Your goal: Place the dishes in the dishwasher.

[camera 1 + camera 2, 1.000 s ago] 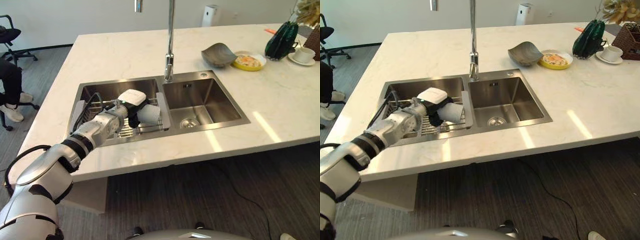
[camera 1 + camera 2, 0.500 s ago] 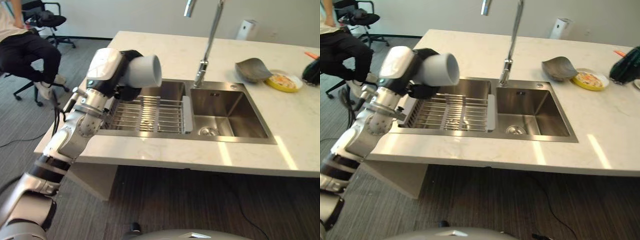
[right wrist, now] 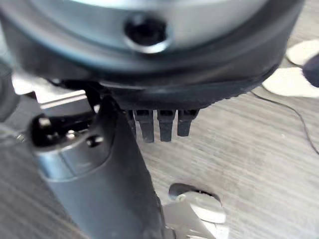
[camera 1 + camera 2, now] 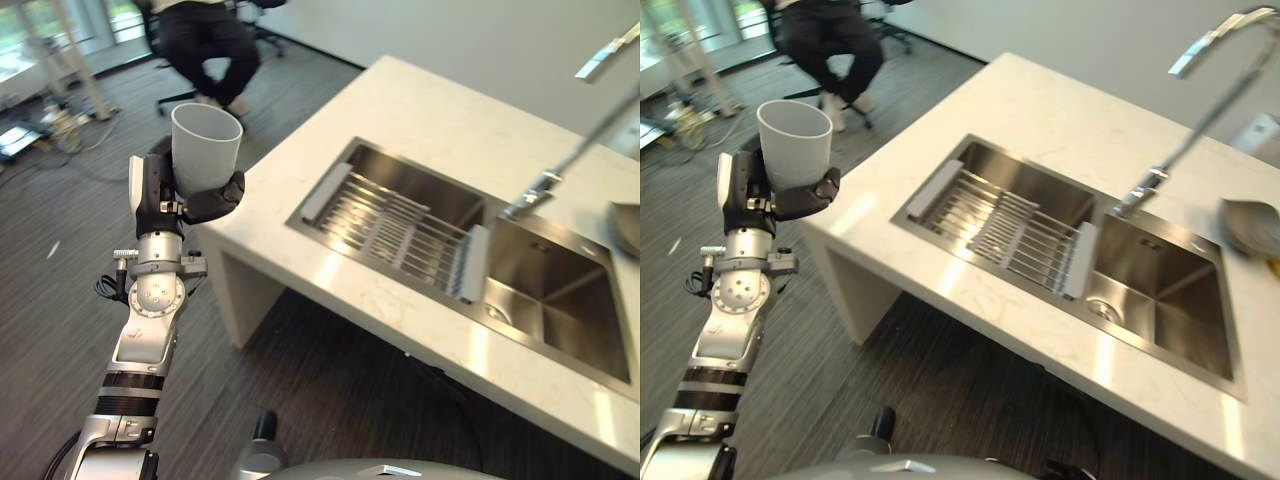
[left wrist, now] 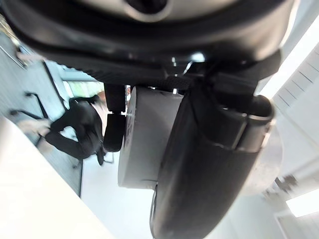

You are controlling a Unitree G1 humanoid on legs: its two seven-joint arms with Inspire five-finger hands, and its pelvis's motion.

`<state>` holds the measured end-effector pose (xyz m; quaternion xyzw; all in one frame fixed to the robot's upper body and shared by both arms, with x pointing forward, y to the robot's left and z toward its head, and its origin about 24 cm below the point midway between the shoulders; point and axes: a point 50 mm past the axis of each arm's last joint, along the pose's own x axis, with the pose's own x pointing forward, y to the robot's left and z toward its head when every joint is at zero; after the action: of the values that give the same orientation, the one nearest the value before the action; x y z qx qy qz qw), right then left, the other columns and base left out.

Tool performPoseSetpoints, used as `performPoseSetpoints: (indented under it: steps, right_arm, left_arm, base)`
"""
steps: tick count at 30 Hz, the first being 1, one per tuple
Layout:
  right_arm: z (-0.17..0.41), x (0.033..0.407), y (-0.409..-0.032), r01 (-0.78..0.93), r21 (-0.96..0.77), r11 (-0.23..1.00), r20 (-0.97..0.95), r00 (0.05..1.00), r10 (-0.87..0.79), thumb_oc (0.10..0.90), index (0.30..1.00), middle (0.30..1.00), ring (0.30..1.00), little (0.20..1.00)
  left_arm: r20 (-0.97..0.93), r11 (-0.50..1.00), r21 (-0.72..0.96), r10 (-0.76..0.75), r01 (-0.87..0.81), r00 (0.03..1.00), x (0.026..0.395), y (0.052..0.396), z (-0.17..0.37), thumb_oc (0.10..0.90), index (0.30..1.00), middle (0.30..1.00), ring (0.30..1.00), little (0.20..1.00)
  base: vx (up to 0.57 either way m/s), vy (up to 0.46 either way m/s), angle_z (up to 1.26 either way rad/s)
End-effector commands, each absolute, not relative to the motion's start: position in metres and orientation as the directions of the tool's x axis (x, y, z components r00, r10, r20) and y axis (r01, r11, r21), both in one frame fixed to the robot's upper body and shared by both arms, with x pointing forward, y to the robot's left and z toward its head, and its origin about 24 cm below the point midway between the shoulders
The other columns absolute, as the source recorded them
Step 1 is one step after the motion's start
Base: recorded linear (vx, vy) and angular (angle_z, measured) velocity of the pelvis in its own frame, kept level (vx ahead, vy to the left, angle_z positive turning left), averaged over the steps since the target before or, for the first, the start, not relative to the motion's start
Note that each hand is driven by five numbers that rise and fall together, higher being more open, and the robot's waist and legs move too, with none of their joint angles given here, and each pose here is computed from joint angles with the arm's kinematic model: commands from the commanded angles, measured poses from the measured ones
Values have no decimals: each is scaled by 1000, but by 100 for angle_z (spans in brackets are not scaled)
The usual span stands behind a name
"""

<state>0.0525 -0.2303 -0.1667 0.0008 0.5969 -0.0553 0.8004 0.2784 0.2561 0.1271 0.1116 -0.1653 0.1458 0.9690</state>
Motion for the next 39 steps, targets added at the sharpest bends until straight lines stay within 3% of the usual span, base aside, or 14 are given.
performPoseSetpoints:
  steps: [1,10,20,21,23,27,30,39]
  right_arm:
    - [-160,78,-235,78,-67,995,-923,375,-92,800,900,900,900,900]
    - [-147,99,-264,-17,-192,981,-894,417,-167,800,900,900,900,900]
    - [-150,88,-265,-52,-193,980,-911,381,-159,800,900,900,900,900]
    - [-151,93,-267,-14,-244,970,-911,347,-224,800,900,900,900,900]
    - [-159,65,-264,40,-265,963,-931,249,-267,800,900,900,900,900]
    - [-156,44,-283,158,-320,934,-924,163,-345,800,900,900,900,900]
    - [-156,46,-284,187,-316,930,-924,161,-346,800,900,900,900,900]
    - [-155,114,-223,141,-105,984,-877,453,-159,800,900,900,900,900]
  left_arm:
    - [622,959,95,153,-268,768,269,249,186,400,300,300,300,300]
    - [602,950,41,224,-310,766,255,265,176,400,300,300,300,300]
    - [572,935,158,176,-318,801,244,268,165,400,300,300,300,300]
    - [545,941,235,80,-243,835,247,254,161,400,300,300,300,300]
    - [560,946,259,16,-194,828,248,238,163,400,300,300,300,300]
    - [542,941,327,-109,-91,833,243,220,163,400,300,300,300,300]
    - [519,946,316,-102,-79,849,241,221,157,400,300,300,300,300]
    - [526,920,387,-162,-65,835,267,199,158,400,300,300,300,300]
  base:
    - [-108,-172,122]
    - [-161,-66,103]
    - [-207,176,69]
    - [-130,502,76]
    - [-89,453,87]
    - [-103,463,192]
    - [35,441,135]
    - [107,240,131]
